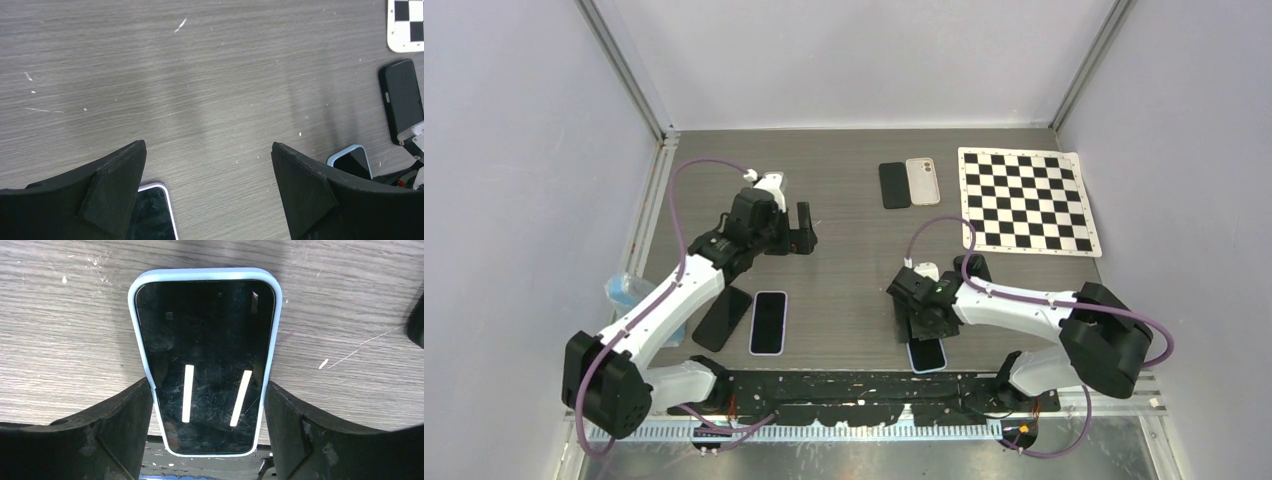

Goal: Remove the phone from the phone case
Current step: Pick up the phone at the center of the board.

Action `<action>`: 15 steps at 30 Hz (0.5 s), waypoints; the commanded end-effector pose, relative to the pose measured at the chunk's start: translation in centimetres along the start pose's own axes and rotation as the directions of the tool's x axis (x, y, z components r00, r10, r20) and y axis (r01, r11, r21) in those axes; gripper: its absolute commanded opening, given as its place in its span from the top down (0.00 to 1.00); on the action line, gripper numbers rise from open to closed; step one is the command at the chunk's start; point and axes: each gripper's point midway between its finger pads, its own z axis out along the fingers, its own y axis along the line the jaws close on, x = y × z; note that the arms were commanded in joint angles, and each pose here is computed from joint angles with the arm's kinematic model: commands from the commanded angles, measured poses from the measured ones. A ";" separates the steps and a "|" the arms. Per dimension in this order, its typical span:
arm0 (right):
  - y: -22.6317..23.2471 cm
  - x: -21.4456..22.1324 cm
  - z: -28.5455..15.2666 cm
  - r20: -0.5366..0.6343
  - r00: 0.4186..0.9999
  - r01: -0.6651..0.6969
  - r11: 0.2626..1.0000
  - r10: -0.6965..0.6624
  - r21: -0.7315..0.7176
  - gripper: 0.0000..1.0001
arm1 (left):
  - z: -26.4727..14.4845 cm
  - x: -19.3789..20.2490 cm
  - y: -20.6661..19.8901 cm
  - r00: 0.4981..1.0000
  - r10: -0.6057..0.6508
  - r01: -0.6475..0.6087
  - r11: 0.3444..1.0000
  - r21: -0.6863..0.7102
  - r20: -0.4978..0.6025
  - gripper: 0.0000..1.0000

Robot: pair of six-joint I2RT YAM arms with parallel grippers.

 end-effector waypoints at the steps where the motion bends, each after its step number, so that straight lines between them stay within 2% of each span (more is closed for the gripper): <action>1: 0.7 -2.2 -0.1 0.095 0.994 -0.050 0.999 0.050 -0.005 0.37 | -1.8 -3.2 0.6 0.989 -0.008 0.014 0.999 -0.035 0.145 0.00; 2: 0.9 -2.5 -0.2 0.102 0.993 -0.055 0.998 0.056 -0.012 0.49 | -2.0 -3.3 0.7 0.988 -0.007 0.013 0.999 -0.039 0.153 0.00; 4: 1.2 -3.2 -0.5 0.120 0.991 -0.058 0.998 0.059 -0.017 0.58 | -2.4 -3.5 0.8 0.985 -0.008 0.015 0.999 -0.044 0.170 0.00; 6: 1.7 -4.4 -1.0 0.152 0.987 -0.047 0.999 0.050 -0.019 0.61 | -2.7 -3.6 0.8 0.984 -0.014 0.022 0.999 -0.042 0.179 0.00; 9: 2.8 -6.9 -1.9 0.195 0.980 -0.028 0.999 0.033 -0.032 0.61 | -2.9 -3.6 0.7 0.981 -0.030 0.038 0.999 -0.034 0.191 0.00; 12: 3.6 -8.4 -2.0 0.181 0.984 0.015 0.998 -0.004 -0.059 0.58 | -2.9 -3.8 0.4 0.975 -0.046 0.049 0.999 -0.006 0.217 0.00; 15: 4.1 -9.9 -1.0 0.159 0.987 0.002 0.994 0.016 -0.110 0.55 | -3.0 -4.2 0.1 0.963 -0.074 0.070 0.997 0.021 0.259 0.00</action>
